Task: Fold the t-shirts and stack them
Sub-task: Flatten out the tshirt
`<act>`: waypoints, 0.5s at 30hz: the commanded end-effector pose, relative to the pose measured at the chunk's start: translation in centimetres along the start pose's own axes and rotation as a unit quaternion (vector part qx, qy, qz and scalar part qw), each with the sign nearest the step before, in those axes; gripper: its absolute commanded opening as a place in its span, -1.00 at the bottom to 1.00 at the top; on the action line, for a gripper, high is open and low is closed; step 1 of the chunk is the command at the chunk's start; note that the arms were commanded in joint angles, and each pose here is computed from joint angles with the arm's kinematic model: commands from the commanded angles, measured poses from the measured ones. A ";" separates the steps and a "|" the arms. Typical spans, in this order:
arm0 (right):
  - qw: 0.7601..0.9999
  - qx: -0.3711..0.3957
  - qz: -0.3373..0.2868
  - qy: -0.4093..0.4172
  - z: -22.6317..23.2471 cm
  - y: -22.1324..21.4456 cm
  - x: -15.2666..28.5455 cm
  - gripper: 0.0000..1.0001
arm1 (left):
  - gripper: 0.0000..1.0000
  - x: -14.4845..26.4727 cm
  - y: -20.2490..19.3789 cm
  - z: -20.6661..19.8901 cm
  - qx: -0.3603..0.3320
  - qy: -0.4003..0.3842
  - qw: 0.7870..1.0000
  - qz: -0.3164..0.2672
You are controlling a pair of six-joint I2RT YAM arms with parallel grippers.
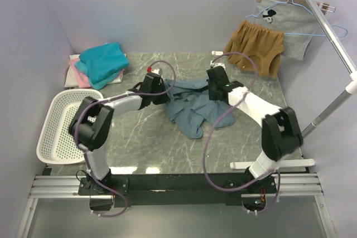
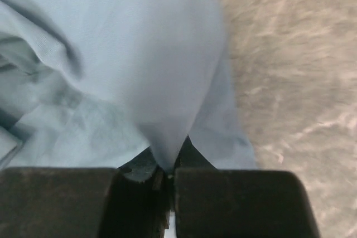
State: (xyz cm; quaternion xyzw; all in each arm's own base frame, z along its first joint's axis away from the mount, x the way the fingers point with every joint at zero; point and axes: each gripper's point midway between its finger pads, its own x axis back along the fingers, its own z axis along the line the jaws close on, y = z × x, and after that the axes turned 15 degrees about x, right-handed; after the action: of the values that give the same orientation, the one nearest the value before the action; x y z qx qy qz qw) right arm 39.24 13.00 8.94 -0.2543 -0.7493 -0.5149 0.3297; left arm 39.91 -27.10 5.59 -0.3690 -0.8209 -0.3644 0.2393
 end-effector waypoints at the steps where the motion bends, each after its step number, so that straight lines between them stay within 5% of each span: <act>1: 0.988 -0.047 -0.145 0.006 -2.8 6.4 8.8 -1.00 | -0.99 8.3 7.2 -5.5 -0.032 -0.050 0.994 -0.095; 15: 0.912 -0.058 -0.368 0.171 -3.5 6.7 31.8 -0.93 | -0.81 31.9 8.5 -10.1 -0.123 -0.144 0.967 -0.169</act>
State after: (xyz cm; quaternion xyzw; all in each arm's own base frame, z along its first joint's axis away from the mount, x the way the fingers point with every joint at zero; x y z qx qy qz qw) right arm 27.84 12.93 33.85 0.0397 -0.7067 -0.6708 0.2213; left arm 32.91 -19.61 32.41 -0.3043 -0.8548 -0.4186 0.0391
